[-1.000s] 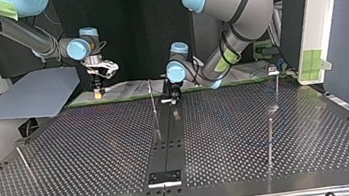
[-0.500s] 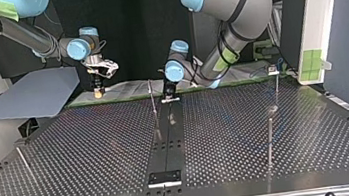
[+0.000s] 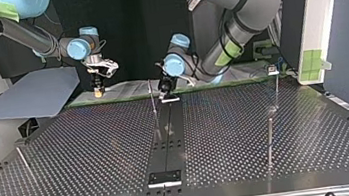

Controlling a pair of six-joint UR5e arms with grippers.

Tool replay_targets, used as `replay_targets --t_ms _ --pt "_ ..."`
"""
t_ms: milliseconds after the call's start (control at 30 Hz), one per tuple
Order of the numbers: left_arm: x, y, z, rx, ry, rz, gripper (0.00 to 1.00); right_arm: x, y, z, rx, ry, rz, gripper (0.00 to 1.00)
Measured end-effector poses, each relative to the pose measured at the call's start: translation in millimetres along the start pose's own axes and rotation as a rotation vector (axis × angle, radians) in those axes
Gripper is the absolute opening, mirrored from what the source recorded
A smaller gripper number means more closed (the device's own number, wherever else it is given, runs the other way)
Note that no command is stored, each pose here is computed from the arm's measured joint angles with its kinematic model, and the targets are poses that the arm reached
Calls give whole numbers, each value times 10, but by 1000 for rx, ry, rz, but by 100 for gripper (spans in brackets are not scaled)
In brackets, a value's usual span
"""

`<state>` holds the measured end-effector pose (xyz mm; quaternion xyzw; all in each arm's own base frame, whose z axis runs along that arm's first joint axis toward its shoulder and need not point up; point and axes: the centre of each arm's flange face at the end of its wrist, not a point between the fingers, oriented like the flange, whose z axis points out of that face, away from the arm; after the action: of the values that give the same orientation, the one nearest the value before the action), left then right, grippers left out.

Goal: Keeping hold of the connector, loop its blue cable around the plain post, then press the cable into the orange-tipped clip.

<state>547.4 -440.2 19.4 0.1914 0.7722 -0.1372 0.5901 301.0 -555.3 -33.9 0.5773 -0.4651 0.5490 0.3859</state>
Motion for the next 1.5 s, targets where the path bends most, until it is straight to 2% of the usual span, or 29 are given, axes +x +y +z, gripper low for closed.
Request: replay_targets --t_ms 133,467,600,833,1000,1200,1500 --pt "88 -33 -103 0 9 5 91 -14 3 -8 -1 -8 -1 13" --pt "503 -170 -464 23 123 43 91 -31 6 -15 -2 -15 0 13" --pt "549 -229 -518 32 135 57 91 -39 10 -17 -2 -17 -1 13" --pt "524 -380 -565 47 128 73 91 -45 9 -20 -2 -20 -1 13" --pt "378 -435 -600 52 100 71 91 -50 7 -22 -2 -21 -1 13" --pt "174 -452 -653 41 42 32 91 -54 9 -23 -2 -21 -1 13" --pt "250 -536 -766 52 41 9 94 -62 11 -24 -2 -22 -1 13"
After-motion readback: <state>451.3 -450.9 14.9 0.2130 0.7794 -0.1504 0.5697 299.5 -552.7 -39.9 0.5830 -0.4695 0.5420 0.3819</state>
